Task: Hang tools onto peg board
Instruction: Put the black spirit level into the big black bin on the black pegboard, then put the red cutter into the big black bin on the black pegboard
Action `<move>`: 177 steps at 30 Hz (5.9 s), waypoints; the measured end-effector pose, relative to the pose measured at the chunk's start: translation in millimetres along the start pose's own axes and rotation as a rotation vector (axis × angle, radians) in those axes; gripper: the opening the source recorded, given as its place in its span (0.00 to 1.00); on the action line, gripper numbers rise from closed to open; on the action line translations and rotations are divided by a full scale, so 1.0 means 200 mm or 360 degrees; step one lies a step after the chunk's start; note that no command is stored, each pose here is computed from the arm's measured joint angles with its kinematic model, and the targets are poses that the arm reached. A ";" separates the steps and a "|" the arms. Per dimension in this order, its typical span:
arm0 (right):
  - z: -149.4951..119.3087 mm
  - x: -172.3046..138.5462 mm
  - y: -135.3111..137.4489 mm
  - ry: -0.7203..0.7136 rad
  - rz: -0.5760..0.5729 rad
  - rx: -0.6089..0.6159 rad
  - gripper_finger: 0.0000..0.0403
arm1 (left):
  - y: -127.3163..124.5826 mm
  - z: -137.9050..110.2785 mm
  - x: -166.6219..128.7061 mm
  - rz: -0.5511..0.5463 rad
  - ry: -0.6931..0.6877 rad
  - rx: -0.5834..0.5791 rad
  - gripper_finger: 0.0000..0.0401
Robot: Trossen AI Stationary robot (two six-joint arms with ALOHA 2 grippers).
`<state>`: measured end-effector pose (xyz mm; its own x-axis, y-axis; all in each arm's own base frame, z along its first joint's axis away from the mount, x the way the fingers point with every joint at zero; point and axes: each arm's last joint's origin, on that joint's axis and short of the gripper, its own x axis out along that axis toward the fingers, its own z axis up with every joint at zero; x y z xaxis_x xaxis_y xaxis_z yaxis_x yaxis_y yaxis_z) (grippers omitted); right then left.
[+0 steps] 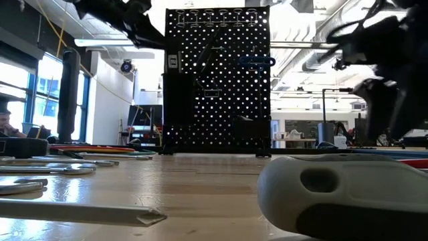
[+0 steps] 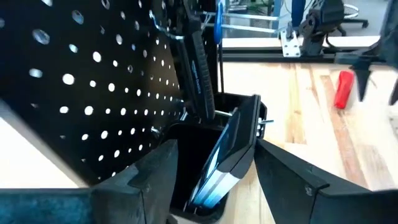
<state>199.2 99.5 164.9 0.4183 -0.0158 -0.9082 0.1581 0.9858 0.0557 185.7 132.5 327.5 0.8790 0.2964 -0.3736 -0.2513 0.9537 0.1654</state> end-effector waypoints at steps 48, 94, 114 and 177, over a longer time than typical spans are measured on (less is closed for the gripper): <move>-0.42 0.03 0.01 0.0047 -0.0243 0.0230 0.30 | -0.77 0.09 -0.16 -0.0280 0.0050 0.0348 0.52; 0.23 -0.01 -0.09 -0.1197 0.0423 0.0180 0.31 | -1.49 -0.10 0.43 -0.0008 -0.0051 0.1383 0.52; 0.25 0.01 -0.15 -0.1157 0.0421 0.0407 0.31 | -1.51 -0.08 0.62 0.0326 0.0206 0.1594 0.52; 0.48 0.14 0.06 -0.0778 0.0338 -0.0524 0.17 | -1.54 -0.21 0.54 -0.0145 0.0581 0.1170 0.52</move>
<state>299.3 94.6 180.7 0.7833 0.1885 -0.5924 -0.2247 0.9743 0.0129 342.1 -127.4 198.0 0.6644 0.3383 -0.6665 0.2556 0.7351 0.6279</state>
